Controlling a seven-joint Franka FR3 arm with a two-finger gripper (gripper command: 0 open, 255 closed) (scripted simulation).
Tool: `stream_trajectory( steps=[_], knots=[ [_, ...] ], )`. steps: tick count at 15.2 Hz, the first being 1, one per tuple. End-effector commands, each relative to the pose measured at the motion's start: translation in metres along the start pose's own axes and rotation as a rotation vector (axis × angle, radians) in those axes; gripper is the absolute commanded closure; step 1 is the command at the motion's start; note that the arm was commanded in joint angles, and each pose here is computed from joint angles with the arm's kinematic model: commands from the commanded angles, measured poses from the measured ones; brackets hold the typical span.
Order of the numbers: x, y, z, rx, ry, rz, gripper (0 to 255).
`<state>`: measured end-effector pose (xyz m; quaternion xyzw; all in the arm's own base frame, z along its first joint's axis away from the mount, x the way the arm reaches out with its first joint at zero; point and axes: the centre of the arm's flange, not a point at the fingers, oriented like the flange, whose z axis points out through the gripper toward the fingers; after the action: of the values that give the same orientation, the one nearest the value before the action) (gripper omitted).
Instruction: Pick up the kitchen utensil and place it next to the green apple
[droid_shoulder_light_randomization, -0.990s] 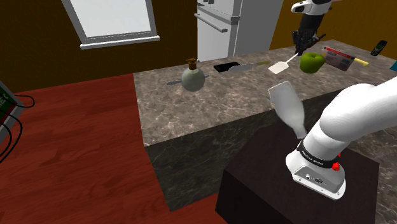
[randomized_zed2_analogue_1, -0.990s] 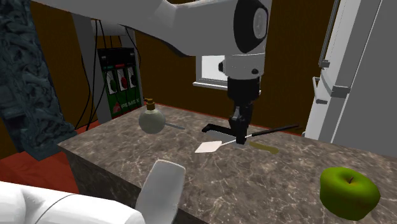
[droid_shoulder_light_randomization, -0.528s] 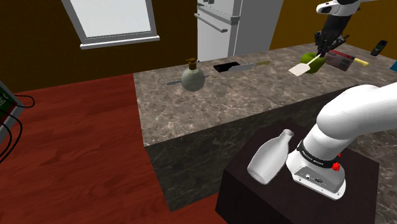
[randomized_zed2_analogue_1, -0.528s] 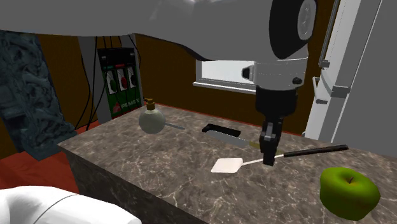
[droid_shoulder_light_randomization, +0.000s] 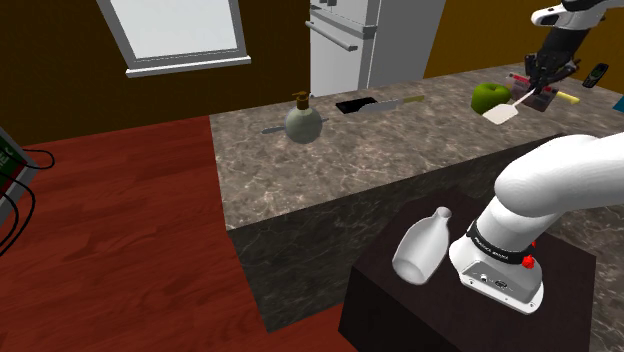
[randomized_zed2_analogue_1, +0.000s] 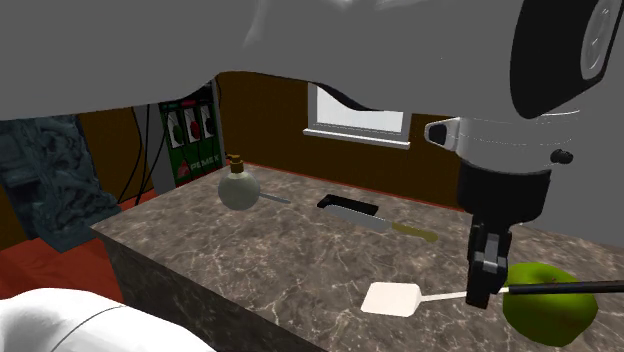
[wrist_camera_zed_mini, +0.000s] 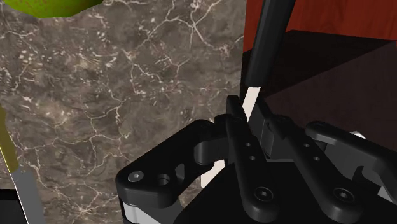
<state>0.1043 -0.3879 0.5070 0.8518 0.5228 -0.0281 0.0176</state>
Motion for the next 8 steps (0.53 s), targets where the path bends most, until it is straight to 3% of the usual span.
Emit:
stream_trajectory(
  steps=[1,8],
  knots=[
    [-0.001,-0.001,0.01,0.0,0.0,-0.001,255],
    [0.002,-0.001,0.046,0.0,0.0,-0.001,255]
  ],
)
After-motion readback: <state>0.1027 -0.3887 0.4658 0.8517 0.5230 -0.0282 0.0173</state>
